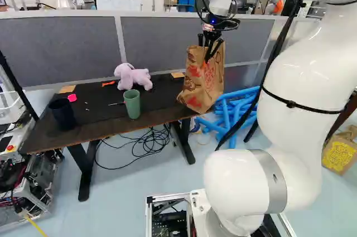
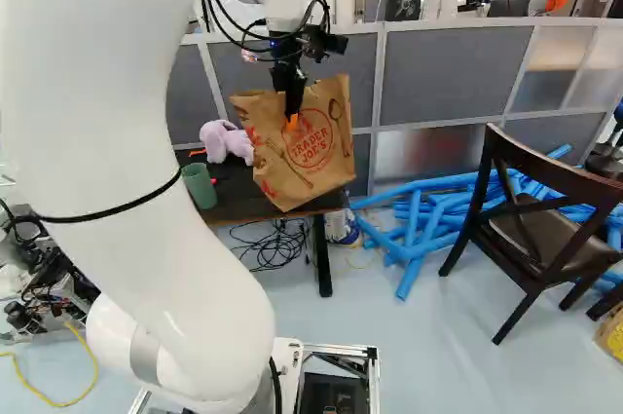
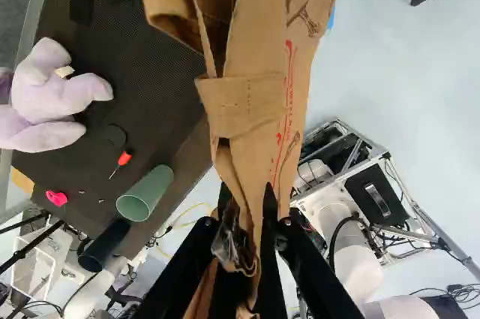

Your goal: Pick up the bag on the ground and place it on the table

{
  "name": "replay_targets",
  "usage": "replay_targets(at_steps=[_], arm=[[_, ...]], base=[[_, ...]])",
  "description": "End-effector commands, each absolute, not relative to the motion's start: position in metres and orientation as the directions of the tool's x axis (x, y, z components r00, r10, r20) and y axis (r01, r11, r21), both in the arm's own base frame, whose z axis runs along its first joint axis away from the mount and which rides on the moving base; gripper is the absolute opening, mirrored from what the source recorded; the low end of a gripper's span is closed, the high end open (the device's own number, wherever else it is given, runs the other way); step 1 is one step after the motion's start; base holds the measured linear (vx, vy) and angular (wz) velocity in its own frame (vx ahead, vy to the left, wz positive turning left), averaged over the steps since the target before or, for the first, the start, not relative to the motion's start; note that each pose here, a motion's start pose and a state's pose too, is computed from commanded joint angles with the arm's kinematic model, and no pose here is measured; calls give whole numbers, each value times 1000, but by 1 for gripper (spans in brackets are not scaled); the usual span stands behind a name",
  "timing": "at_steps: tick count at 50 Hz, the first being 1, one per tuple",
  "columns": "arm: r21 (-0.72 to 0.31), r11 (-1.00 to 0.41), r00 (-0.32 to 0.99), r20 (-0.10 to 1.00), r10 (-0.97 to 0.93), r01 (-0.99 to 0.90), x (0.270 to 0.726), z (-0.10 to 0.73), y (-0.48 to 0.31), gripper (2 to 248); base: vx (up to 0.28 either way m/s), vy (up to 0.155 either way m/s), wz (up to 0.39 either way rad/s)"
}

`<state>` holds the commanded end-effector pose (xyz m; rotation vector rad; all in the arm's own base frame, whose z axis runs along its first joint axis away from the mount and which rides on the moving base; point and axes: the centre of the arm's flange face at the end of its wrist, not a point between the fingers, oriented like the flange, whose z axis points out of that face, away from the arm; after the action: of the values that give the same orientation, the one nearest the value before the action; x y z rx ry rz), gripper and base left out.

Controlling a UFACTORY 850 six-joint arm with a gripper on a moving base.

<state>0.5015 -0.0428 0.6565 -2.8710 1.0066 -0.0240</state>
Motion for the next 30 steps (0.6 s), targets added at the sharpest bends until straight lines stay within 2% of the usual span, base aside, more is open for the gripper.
replay_targets(at_steps=[30], arm=[[-93,-813,816,7,-578,-575,548,657,-21,23]], base=[[0,0,0]])
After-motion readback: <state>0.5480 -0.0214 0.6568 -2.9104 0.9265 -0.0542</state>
